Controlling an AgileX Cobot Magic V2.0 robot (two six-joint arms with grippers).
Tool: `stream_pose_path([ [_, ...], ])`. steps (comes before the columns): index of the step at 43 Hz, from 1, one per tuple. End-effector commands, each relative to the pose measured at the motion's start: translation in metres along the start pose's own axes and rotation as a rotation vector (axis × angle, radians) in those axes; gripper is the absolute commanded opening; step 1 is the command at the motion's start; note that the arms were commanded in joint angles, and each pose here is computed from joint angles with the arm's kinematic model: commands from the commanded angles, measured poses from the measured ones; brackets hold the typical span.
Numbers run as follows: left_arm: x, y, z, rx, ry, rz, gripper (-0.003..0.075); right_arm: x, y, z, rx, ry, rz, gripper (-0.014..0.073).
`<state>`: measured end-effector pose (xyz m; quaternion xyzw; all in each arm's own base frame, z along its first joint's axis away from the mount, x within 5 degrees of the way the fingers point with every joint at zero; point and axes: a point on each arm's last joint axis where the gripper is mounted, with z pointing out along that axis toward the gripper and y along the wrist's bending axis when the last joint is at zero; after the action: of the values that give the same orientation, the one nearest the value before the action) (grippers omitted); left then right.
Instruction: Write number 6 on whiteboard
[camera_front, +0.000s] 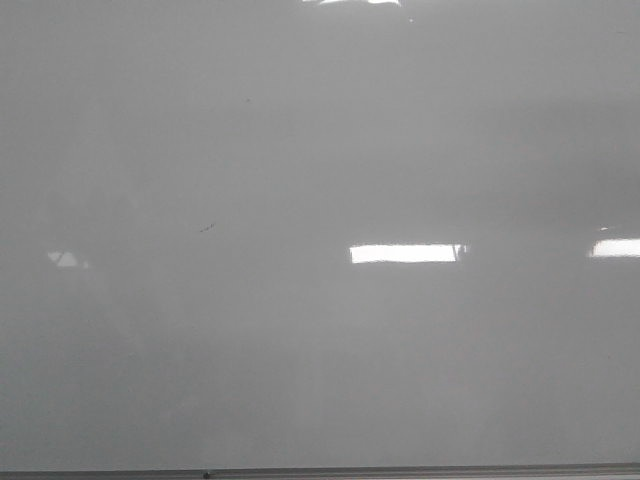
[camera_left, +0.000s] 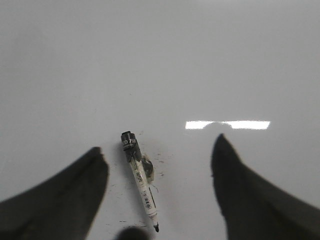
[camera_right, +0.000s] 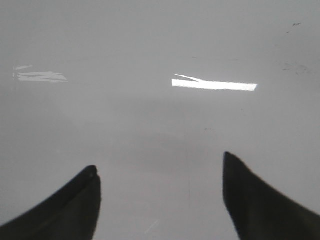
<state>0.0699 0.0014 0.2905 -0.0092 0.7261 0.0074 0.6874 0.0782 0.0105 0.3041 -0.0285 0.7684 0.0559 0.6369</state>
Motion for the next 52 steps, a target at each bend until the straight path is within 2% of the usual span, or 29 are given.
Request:
stream_pose_path([
  [1,-0.017,0.0,0.0,0.001,-0.091,-0.019,0.0657,-0.018,0.0,-0.002,0.004,-0.1,0.002,0.0662],
  [4,-0.017,0.0,0.0,0.006,-0.081,-0.044,0.0659,-0.018,0.0,-0.002,0.004,-0.1,0.002,0.0654],
  [8,-0.01,-0.002,0.008,0.02,0.0,-0.104,0.0659,-0.018,0.0,-0.002,0.004,-0.1,0.002,0.0653],
  [15,0.008,-0.004,0.047,0.018,0.213,-0.24,0.0659,-0.018,0.0,-0.002,0.004,-0.1,0.002,0.0653],
  [19,0.018,-0.001,0.076,-0.022,0.263,-0.297,0.0659,-0.018,0.0,-0.002,0.004,-0.1,0.002,0.0653],
  [24,0.032,0.006,0.107,-0.087,0.278,-0.291,0.0657,-0.018,0.0,-0.002,0.004,-0.1,0.002,0.0653],
  [27,0.043,0.01,0.126,-0.119,0.333,-0.289,0.0645,-0.018,0.0,-0.002,0.004,-0.1,0.002,0.0653],
  [32,0.056,0.009,0.154,-0.124,0.434,-0.264,0.0615,-0.018,0.0,-0.002,0.004,-0.1,0.002,0.0653],
  [39,0.065,0.011,0.187,-0.137,0.473,-0.254,0.0575,-0.018,0.0,-0.002,0.004,-0.1,0.002,0.0653],
  [52,0.078,0.013,0.206,-0.156,0.476,-0.245,0.047,-0.018,0.0,-0.002,0.004,-0.1,0.002,0.0653],
])
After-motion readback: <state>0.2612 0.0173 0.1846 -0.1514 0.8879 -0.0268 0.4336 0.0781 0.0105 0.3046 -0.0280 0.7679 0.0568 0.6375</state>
